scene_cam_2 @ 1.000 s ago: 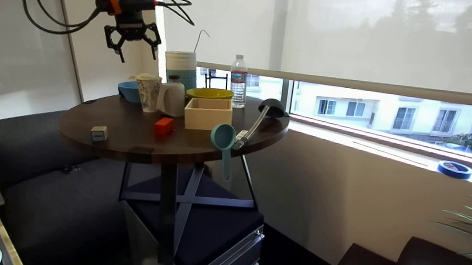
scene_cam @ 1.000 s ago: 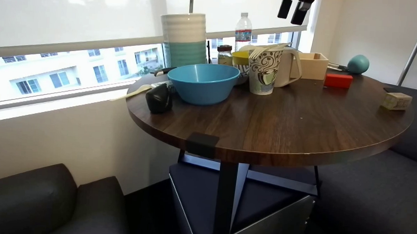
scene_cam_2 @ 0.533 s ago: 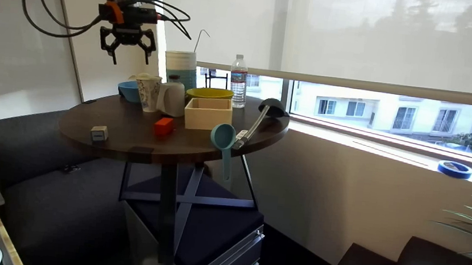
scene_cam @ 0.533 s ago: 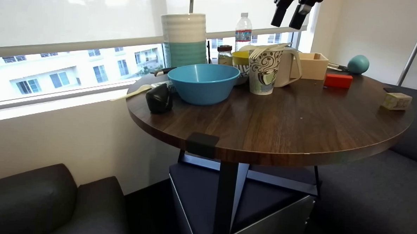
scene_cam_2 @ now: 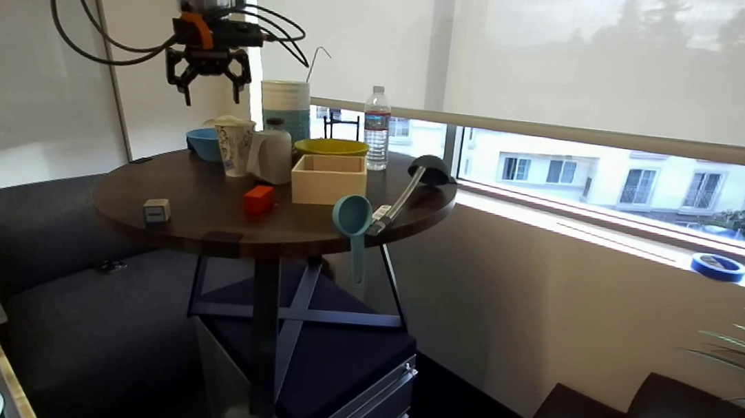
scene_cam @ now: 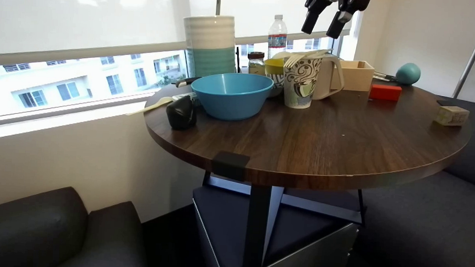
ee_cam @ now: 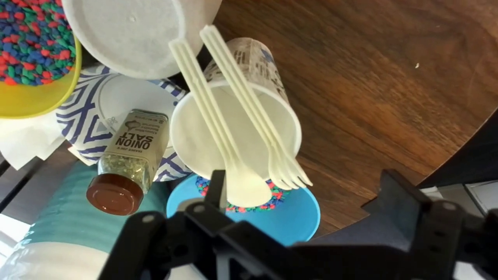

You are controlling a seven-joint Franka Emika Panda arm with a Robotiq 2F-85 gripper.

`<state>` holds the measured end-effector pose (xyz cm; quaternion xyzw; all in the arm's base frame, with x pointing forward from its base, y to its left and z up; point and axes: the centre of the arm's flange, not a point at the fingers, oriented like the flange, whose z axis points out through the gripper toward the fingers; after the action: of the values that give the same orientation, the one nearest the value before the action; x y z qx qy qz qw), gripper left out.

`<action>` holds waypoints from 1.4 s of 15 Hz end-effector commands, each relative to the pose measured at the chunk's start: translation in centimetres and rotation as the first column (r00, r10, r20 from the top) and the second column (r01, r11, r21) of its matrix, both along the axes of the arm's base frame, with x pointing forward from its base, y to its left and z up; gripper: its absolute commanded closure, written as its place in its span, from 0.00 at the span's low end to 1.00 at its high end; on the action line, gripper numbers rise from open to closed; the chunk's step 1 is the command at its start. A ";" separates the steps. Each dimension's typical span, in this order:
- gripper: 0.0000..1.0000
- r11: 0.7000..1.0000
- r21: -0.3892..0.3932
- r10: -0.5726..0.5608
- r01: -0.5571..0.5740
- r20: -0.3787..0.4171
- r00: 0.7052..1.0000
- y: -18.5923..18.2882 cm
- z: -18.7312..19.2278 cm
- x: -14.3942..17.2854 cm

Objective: Put the spoon on top of the fork

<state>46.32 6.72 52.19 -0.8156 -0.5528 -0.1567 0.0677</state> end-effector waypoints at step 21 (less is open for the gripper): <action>0.32 1.000 -0.019 -0.023 0.024 0.058 0.998 -1.6 -2.0 5.2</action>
<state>50.81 4.99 50.12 -0.8240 -0.5389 -0.1699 0.0405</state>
